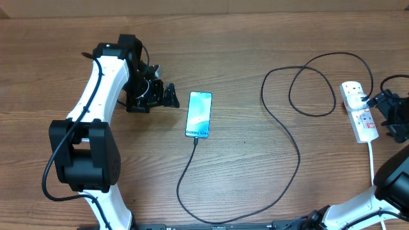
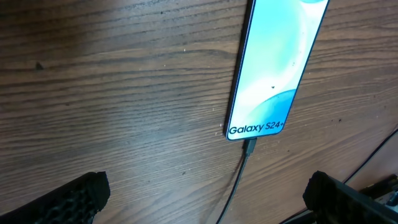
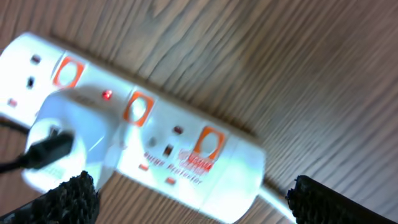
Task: Plug charger to phone and switch on socket
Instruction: 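Press the orange rocker switch down with the right gripper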
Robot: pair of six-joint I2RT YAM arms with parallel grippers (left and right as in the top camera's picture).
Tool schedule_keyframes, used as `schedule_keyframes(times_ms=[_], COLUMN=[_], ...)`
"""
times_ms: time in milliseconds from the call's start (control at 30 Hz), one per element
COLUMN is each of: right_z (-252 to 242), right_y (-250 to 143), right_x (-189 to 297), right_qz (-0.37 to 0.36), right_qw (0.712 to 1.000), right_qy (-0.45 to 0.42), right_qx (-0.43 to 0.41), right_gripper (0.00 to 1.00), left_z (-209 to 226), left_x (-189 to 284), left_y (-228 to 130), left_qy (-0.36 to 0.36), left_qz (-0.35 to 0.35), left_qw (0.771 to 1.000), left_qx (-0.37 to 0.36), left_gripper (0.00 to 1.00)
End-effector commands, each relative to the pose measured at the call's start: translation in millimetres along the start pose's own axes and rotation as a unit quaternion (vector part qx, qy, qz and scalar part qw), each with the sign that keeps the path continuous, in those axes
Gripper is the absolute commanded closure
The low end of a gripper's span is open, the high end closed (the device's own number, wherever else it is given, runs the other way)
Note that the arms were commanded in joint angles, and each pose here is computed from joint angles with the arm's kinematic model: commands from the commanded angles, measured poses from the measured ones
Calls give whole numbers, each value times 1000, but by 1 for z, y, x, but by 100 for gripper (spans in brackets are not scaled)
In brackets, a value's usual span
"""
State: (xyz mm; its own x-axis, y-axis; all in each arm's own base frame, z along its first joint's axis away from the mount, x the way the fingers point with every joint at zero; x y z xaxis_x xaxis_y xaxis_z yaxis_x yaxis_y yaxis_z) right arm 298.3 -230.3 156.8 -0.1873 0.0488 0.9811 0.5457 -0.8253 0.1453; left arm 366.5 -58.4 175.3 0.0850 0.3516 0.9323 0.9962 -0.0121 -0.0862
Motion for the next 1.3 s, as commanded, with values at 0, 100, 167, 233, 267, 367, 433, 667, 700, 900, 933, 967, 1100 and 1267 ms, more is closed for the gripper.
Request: schedule_keyframes(times_ms=[0,100,167,233,267,367,433,667,700,900,933,967,1100,1267], right_z=[12,15,15,16,16,16,16,16,16,16,16,16,16,16], right_y=[0,-2,-1,0,1,1,1,1,1,1,1,1,1,1], right_x=[4,3,3,3,3,3,3,3,3,3,3,3,3,3], right_qz=[5,6,5,0,-3,-4,-4,-4,-4,-4,-4,-4,-4,-4], right_qw=[999,999,999,999,999,999,999,999,999,999,999,999,999,999], right_qy=[40,40,39,41,42,42,42,42,42,42,42,42,42,42], right_qx=[23,27,27,28,28,28,28,28,28,28,28,28,28,28], right_gripper=[0,0,0,0,0,0,0,0,0,0,0,0,0,0], left_z=[-4,-4,-4,-4,-4,-4,-4,-4,-4,-4,-4,-4,-4,-2], left_x=[4,4,4,4,4,4,4,4,4,4,4,4,4,2], left_y=[0,0,0,0,0,0,0,0,0,0,0,0,0,0], left_qy=[1,1,1,1,1,1,1,1,1,1,1,1,1,5], left_qz=[-7,-7,-7,-7,-7,-7,-7,-7,-7,-7,-7,-7,-7,-5], left_qw=[1000,1000,1000,1000,1000,1000,1000,1000,1000,1000,1000,1000,1000,1000], left_qx=[1,1,1,1,1,1,1,1,1,1,1,1,1,2], left_gripper=[0,0,1,0,0,0,0,1,0,0,0,0,0,0])
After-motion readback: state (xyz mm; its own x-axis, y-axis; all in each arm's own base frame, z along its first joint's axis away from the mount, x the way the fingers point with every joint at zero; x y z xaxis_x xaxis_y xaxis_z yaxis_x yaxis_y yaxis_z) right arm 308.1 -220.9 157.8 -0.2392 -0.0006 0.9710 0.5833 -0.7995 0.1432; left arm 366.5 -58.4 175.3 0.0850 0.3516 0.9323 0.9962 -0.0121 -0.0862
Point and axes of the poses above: each gripper's point midway between its finger pads, its own x axis back along the fingers, its own z axis along the line the jaws close on, y = z × x, the point moved 9 cm from there along x, back along the fingers, and after that the axes turned 1 degree about x, right-handed, at the moved point
